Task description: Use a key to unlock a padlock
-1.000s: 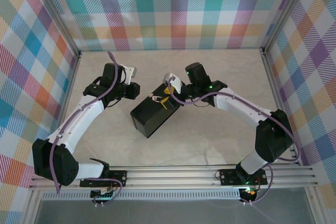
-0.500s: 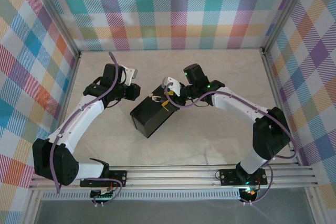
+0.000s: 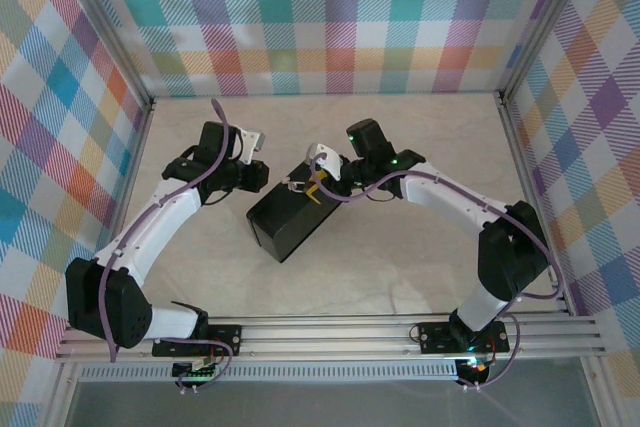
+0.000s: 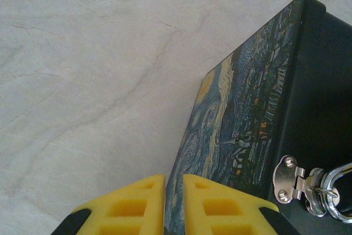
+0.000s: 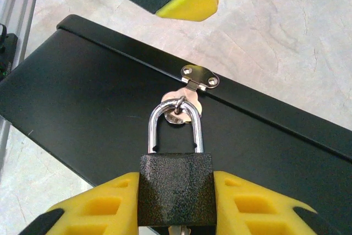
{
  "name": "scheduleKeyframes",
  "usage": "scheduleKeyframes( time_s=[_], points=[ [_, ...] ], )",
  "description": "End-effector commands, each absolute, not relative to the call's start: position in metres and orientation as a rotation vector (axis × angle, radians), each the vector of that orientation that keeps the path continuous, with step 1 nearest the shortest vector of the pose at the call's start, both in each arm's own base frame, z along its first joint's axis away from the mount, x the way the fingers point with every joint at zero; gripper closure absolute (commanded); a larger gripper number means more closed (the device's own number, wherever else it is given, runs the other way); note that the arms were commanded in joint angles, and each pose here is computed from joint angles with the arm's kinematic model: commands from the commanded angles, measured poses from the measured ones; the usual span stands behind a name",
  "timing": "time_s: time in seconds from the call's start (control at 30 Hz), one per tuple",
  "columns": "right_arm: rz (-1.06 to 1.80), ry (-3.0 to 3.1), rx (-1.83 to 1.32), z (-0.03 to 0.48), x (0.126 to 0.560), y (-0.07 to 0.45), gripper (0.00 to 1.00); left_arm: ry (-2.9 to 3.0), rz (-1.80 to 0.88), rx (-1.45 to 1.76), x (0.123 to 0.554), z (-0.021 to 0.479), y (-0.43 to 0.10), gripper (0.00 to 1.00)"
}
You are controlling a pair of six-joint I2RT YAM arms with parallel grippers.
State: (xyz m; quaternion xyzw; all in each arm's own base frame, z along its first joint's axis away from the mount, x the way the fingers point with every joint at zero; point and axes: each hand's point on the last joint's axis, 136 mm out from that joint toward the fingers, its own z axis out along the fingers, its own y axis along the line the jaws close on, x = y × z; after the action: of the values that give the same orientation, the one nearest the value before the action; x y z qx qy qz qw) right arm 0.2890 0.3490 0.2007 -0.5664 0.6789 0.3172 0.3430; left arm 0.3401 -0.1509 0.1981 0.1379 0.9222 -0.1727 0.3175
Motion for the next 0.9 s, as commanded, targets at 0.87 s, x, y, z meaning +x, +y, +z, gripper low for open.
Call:
scheduleKeyframes(
  time_s=[0.87],
  points=[
    [1.191,2.218,-0.810,0.242,0.322,0.350,0.86,2.464,-0.535,0.474,0.318,0.204,-0.167,0.85]
  ],
)
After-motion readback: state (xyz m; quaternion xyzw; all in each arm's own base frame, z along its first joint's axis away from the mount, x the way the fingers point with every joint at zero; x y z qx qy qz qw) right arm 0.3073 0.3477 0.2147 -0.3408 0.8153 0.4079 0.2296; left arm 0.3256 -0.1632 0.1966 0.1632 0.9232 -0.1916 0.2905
